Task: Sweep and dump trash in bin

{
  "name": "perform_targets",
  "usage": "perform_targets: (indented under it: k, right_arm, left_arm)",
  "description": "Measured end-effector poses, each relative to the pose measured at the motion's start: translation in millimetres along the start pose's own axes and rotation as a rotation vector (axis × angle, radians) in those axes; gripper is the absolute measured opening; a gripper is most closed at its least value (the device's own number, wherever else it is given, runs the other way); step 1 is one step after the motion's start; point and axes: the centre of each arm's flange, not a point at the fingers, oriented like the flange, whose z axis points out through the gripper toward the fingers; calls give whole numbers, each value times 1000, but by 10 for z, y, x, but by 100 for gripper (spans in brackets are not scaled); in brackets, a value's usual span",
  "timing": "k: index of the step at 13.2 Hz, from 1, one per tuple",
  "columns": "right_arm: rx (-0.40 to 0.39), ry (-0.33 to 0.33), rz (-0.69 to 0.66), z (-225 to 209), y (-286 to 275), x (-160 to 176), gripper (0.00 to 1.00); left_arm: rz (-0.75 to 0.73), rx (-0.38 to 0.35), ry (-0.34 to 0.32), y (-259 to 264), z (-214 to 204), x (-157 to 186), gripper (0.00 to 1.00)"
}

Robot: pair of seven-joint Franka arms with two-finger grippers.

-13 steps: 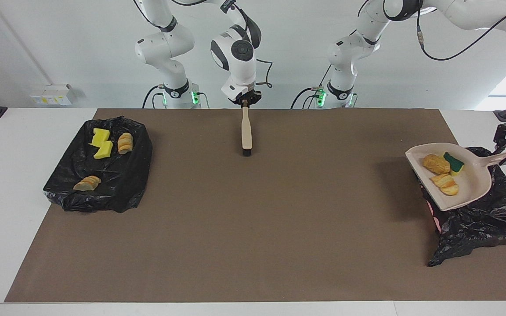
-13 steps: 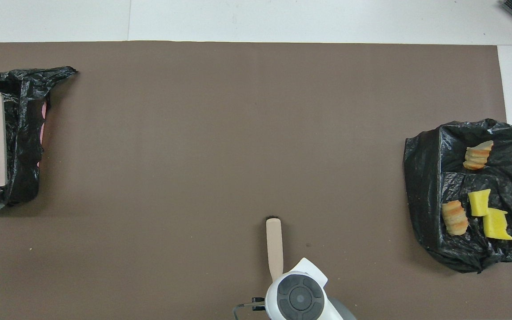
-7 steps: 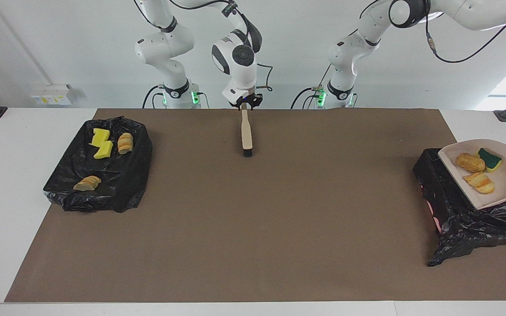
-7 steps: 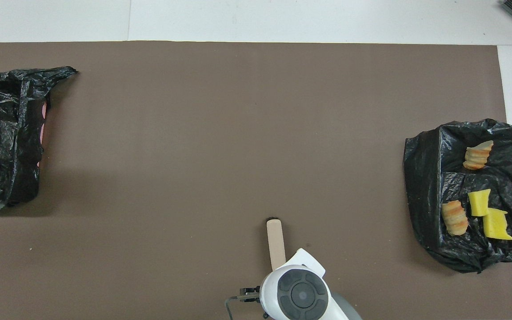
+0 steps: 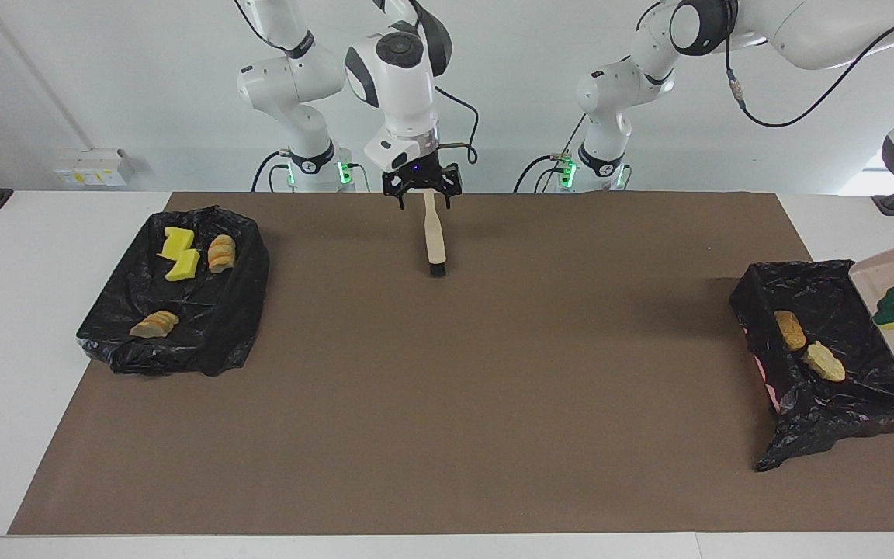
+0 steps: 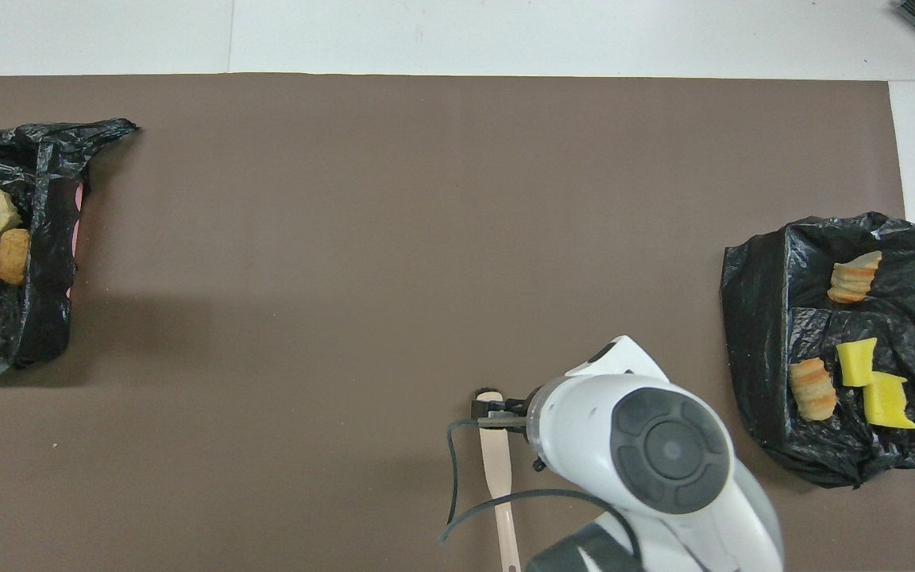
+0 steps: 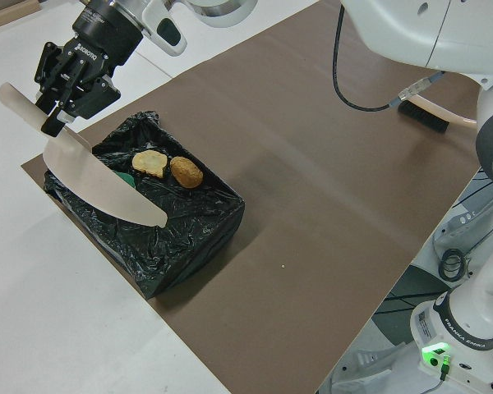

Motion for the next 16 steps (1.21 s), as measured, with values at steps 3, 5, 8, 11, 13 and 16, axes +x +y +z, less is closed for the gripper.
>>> perform_targets:
  k: [3, 5, 8, 11, 13, 16]
  right_arm:
    - [12, 38, 21, -403, 358, 368, 100]
    - [11, 76, 46, -584, 529, 527, 100]
    - [8, 121, 12, -795, 845, 749, 100]
    - [8, 121, 2, -995, 1372, 958, 100]
    - [5, 123, 27, -1123, 1657, 1040, 100]
    - [-50, 130, -7, -1382, 2010, 1103, 100]
  left_arm:
    - [-34, -1, 9, 125, -219, -164, 31]
    - [-87, -24, 19, 122, -275, 12, 31]
    - [-120, -61, -79, 21, -407, 700, 31]
    - [-71, -59, -112, 48, -534, 642, 31]
    - [-23, -48, -98, 173, -682, 323, 31]
    - [-68, -30, 109, 296, -847, 275, 31]
